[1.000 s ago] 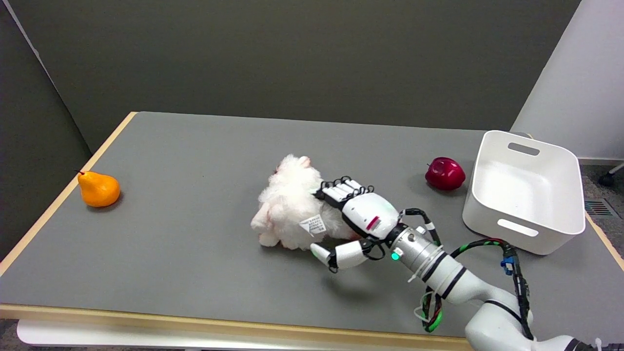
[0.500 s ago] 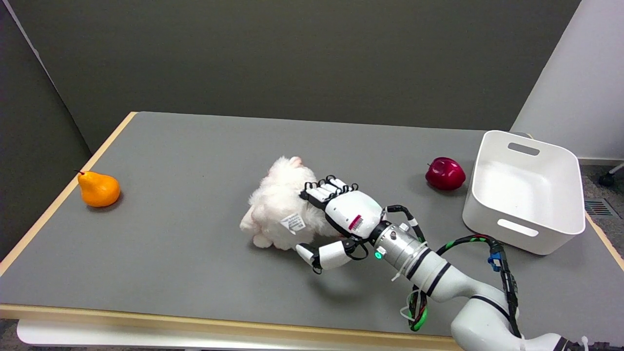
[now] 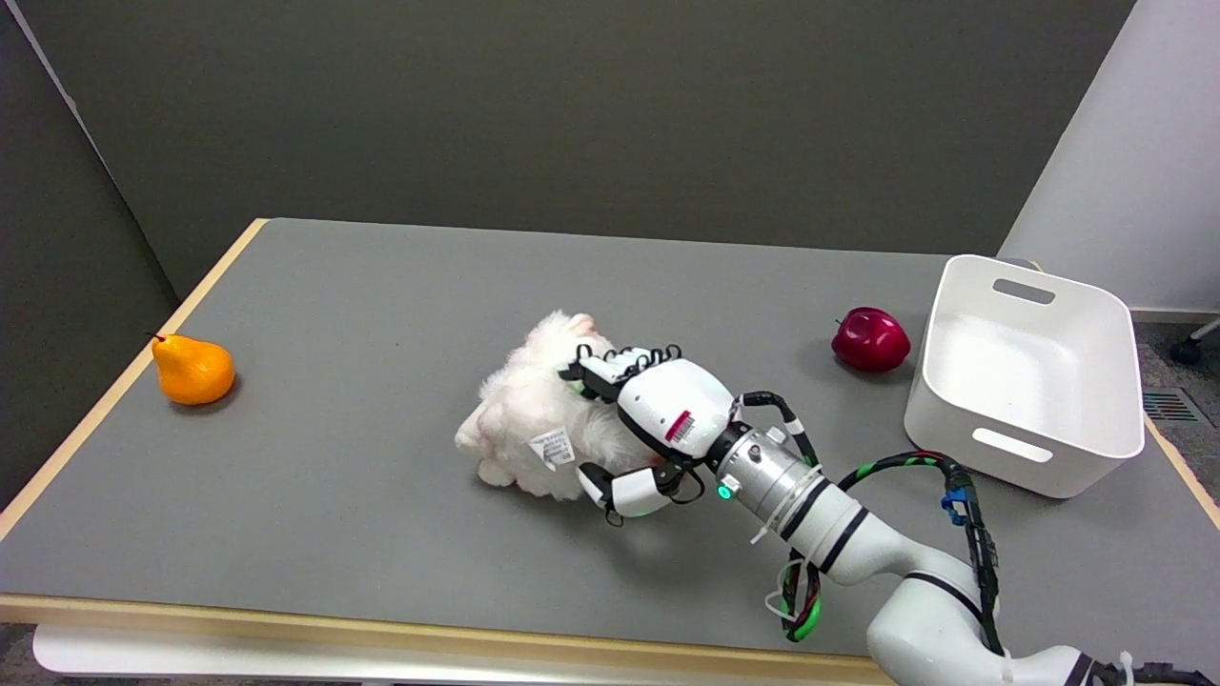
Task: Pick up the plush toy.
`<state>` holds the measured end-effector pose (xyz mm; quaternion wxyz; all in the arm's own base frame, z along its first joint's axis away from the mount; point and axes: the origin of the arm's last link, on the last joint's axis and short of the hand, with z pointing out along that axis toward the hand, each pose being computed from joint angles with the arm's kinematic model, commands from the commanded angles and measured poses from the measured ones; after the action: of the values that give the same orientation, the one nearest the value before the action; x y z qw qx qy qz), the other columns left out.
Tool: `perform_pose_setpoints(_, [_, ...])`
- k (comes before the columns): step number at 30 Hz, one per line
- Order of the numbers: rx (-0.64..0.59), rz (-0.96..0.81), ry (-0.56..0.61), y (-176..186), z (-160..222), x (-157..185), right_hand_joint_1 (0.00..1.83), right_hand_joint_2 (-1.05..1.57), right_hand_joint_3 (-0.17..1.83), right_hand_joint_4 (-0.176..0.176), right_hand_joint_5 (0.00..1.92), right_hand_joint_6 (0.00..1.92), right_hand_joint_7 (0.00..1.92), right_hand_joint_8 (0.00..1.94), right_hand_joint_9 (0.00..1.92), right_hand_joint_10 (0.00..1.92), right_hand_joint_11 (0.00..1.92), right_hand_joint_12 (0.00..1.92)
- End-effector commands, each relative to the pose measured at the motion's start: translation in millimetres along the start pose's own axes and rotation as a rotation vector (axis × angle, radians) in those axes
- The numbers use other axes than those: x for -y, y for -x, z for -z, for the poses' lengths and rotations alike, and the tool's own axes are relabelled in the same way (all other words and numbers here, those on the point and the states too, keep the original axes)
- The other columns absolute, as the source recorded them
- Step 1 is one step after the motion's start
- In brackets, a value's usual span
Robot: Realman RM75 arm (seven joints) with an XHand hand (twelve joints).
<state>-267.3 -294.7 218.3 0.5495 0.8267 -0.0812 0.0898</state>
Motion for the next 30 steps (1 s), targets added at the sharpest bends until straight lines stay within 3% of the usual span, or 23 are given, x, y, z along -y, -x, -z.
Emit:
perform_pose_setpoints(1, [-0.091, 0.039, -0.101, -19.2, -17.2, 24.7, 0.93, 0.68, 0.93, -0.088, 0.22, 0.42, 0.53, 0.68, 0.50, 1.18, 0.46, 1.70])
perform_pose_setpoints(4, [-0.094, 0.054, -0.109, -20.7, -18.5, 27.0, 0.99, 0.68, 0.94, -0.079, 0.23, 0.42, 0.56, 0.71, 0.53, 1.19, 0.48, 1.71])
perform_pose_setpoints(9, [-0.093, 0.071, -0.113, -21.6, -19.6, 28.5, 1.04, 0.70, 0.95, -0.068, 0.24, 0.45, 0.67, 0.93, 0.65, 1.30, 0.54, 1.73])
perform_pose_setpoints(10, [-0.093, 0.074, -0.114, -21.7, -19.6, 28.6, 1.08, 0.73, 0.90, -0.066, 0.26, 0.46, 0.71, 1.02, 0.68, 1.33, 0.55, 1.73])
perform_pose_setpoints(12, [-0.095, 0.072, -0.115, -22.1, -19.7, 28.8, 1.30, 0.98, 0.45, -0.074, 0.27, 0.49, 0.78, 1.33, 0.72, 1.37, 0.58, 1.75])
perform_pose_setpoints(14, [-0.091, 0.062, -0.112, -21.8, -19.5, 27.7, 1.31, 0.98, 0.47, -0.074, 0.28, 0.57, 0.79, 1.38, 0.75, 1.38, 0.64, 1.80])
perform_pose_setpoints(16, [-0.090, 0.061, -0.114, -21.9, -19.2, 27.6, 1.05, 0.71, 0.92, -0.059, 0.30, 0.51, 0.73, 1.10, 0.73, 1.36, 0.62, 1.79])
perform_pose_setpoints(17, [-0.090, 0.060, -0.115, -22.2, -19.1, 27.6, 1.00, 0.68, 0.95, -0.055, 0.29, 0.52, 0.70, 1.02, 0.71, 1.35, 0.60, 1.77])
perform_pose_setpoints(21, [-0.082, 0.055, -0.114, -22.6, -18.9, 27.0, 0.74, 0.64, 0.90, -0.030, 0.25, 0.45, 0.46, 0.55, 0.42, 1.10, 0.34, 1.59])
perform_pose_setpoints(25, [-0.038, 0.038, -0.094, -20.9, -20.1, 24.2, 0.52, 0.57, 0.92, -0.013, 0.15, 0.39, 0.15, 0.33, 0.07, 0.74, 0.05, 1.27])
perform_pose_setpoints(27, [-0.024, 0.034, -0.086, -19.3, -20.4, 22.8, 0.54, 0.55, 0.88, -0.012, 0.13, 0.36, 0.09, 0.26, 0.01, 0.70, 0.01, 1.28])
perform_pose_setpoints(30, [-0.016, 0.034, -0.077, -16.3, -20.6, 19.6, 0.44, 0.52, 0.89, -0.012, 0.07, 0.35, 0.04, 0.12, 0.00, 0.51, 0.00, 1.13])
